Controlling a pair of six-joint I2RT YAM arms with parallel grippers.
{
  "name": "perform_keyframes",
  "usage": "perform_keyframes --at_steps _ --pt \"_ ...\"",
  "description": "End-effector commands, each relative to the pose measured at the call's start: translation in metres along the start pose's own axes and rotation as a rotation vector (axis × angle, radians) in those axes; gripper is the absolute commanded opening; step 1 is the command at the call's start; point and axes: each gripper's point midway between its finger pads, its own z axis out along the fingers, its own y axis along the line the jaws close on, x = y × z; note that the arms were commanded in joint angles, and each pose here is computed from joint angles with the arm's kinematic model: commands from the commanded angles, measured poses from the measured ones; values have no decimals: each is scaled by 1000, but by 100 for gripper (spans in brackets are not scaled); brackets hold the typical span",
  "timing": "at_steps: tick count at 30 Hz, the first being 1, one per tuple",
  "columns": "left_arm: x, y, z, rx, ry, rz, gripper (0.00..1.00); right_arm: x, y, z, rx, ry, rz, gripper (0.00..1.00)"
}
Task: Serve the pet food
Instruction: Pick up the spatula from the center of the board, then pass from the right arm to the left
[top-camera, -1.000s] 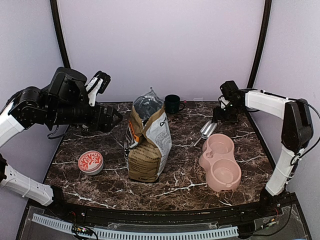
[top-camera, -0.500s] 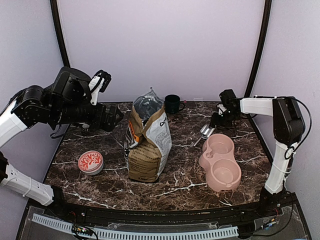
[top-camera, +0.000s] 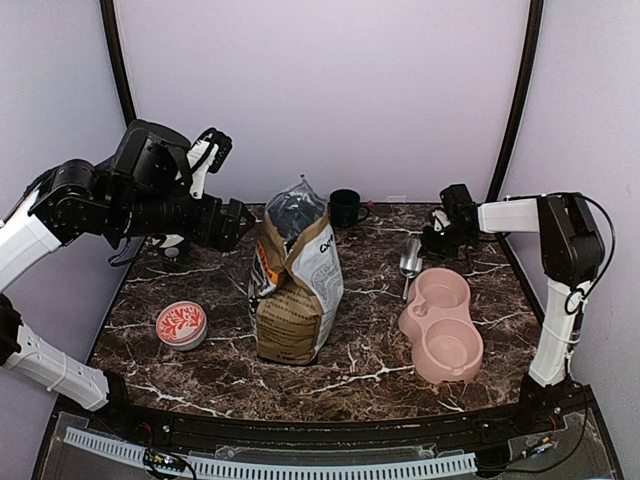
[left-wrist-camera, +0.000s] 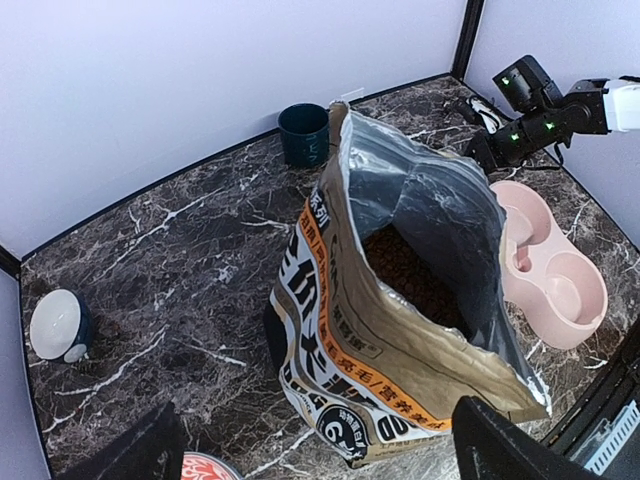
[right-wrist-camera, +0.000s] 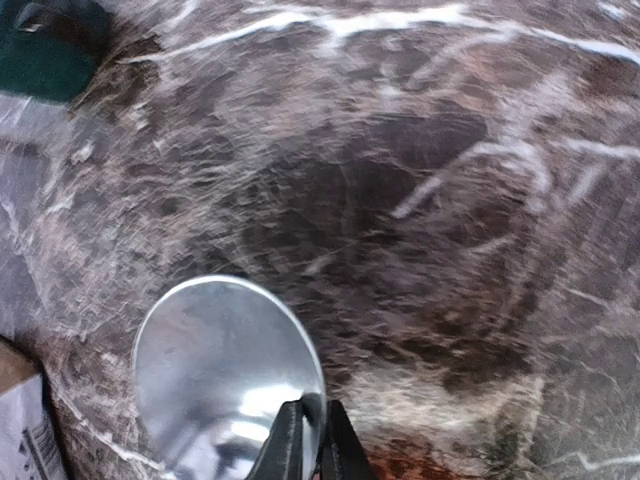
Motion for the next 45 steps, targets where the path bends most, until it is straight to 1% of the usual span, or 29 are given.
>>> perform_keyframes --at_steps 1,10,20,27,33,40,45 --pt "-15 -8 -3 41 -35 16 95 -17 16 -4 -84 -58 -20 0" --pt "-25 -19 -5 94 -45 12 90 -44 65 -40 -243 -139 -81 0" --pt "-42 -25 -19 139 -63 5 89 -56 147 -111 -398 -237 -209 0" --pt "-64 -43 -24 218 -83 10 83 -43 197 -167 -459 -308 -342 0" --pt "-81 -65 -15 280 -82 27 81 -19 231 -211 -466 -375 -460 0" --pt "-96 -83 -2 316 -82 5 78 9 241 -237 -415 -433 -550 0" --pt "-94 -102 13 363 -33 -5 76 29 244 -251 -393 -479 -625 0"
